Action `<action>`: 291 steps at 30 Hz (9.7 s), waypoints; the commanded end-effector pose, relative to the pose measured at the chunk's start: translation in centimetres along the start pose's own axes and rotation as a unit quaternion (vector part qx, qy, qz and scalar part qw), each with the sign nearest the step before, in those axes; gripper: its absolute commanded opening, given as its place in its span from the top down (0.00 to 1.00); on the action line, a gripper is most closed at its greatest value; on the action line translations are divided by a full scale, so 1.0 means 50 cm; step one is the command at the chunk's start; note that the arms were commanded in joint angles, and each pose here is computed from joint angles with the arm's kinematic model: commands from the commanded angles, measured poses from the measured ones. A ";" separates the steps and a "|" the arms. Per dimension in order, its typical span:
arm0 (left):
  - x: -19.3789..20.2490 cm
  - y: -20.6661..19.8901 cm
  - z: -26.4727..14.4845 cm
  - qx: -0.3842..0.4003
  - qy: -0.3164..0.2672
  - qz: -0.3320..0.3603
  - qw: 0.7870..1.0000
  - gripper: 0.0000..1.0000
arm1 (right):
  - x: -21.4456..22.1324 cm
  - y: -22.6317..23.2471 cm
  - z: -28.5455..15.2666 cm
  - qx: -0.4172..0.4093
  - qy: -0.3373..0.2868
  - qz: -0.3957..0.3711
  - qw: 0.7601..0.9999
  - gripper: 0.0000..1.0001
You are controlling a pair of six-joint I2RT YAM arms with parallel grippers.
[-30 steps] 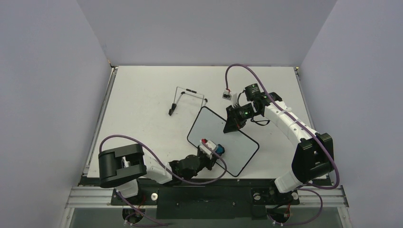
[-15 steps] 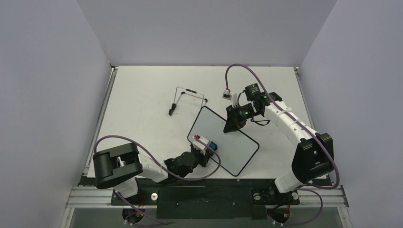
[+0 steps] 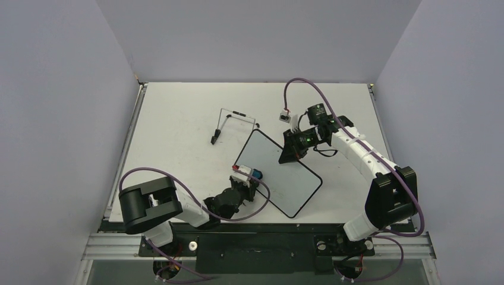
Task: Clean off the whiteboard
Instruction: Erase the whiteboard at the whiteboard stand.
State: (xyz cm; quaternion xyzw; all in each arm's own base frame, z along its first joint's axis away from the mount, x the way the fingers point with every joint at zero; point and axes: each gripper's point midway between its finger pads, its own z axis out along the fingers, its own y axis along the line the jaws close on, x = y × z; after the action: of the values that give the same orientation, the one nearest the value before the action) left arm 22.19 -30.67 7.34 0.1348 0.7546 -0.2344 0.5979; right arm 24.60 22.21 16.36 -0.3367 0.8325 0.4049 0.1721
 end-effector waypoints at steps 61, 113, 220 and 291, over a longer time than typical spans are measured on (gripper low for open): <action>-0.034 -0.006 -0.005 -0.016 -0.023 -0.017 0.999 1.00 | -0.035 0.084 -0.009 -0.100 -0.058 0.058 0.992 1.00; 0.010 0.001 -0.004 -0.069 -0.024 0.043 0.996 1.00 | -0.033 0.078 0.000 -0.101 -0.064 0.074 0.990 1.00; -0.016 0.184 0.101 -0.128 0.185 -0.038 0.974 1.00 | -0.037 0.074 -0.011 -0.093 -0.075 0.073 0.990 1.00; -0.113 -0.222 -0.013 0.091 -0.026 0.019 0.995 1.00 | -0.104 0.063 -0.073 -0.086 -0.186 0.127 0.971 1.00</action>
State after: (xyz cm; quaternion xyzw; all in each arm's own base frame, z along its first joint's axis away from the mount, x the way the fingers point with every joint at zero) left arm 19.60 -34.81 9.96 0.1790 0.7580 -0.2002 0.5944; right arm 27.99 21.39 18.08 -0.1378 0.8368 0.4709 0.2429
